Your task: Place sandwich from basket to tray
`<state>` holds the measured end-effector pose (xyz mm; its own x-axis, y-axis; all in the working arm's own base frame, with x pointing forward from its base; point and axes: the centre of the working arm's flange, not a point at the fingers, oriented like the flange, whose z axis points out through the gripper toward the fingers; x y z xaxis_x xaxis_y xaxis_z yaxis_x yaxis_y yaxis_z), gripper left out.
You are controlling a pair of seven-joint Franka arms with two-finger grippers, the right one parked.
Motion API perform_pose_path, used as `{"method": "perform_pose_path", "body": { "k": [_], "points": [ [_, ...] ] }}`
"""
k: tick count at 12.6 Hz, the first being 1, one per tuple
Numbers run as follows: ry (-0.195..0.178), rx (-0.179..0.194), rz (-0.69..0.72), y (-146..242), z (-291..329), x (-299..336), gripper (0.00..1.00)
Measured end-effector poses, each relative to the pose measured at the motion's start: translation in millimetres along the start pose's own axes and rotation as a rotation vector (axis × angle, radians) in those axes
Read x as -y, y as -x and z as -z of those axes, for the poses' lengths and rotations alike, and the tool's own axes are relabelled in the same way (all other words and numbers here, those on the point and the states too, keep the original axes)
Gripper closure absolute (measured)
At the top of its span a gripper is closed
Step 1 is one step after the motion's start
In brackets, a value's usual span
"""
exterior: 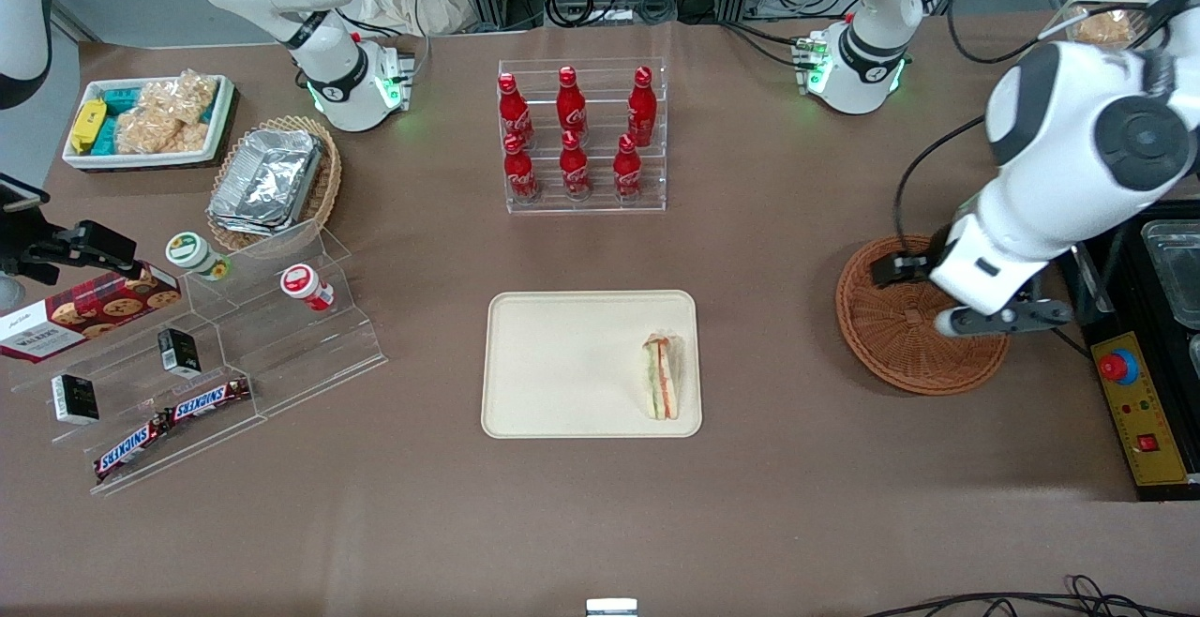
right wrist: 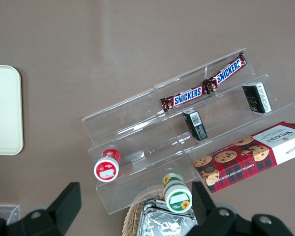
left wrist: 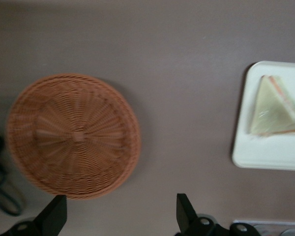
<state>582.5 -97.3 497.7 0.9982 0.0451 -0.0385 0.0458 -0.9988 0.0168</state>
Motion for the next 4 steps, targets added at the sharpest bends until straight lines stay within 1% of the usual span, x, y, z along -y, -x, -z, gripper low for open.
{"method": "perform_pose_path", "body": {
  "k": [1,4],
  "points": [
    [-0.005,0.004,-0.018,0,5,15,0.00],
    [-0.006,0.006,-0.020,-4,22,38,0.00]
  ]
}}
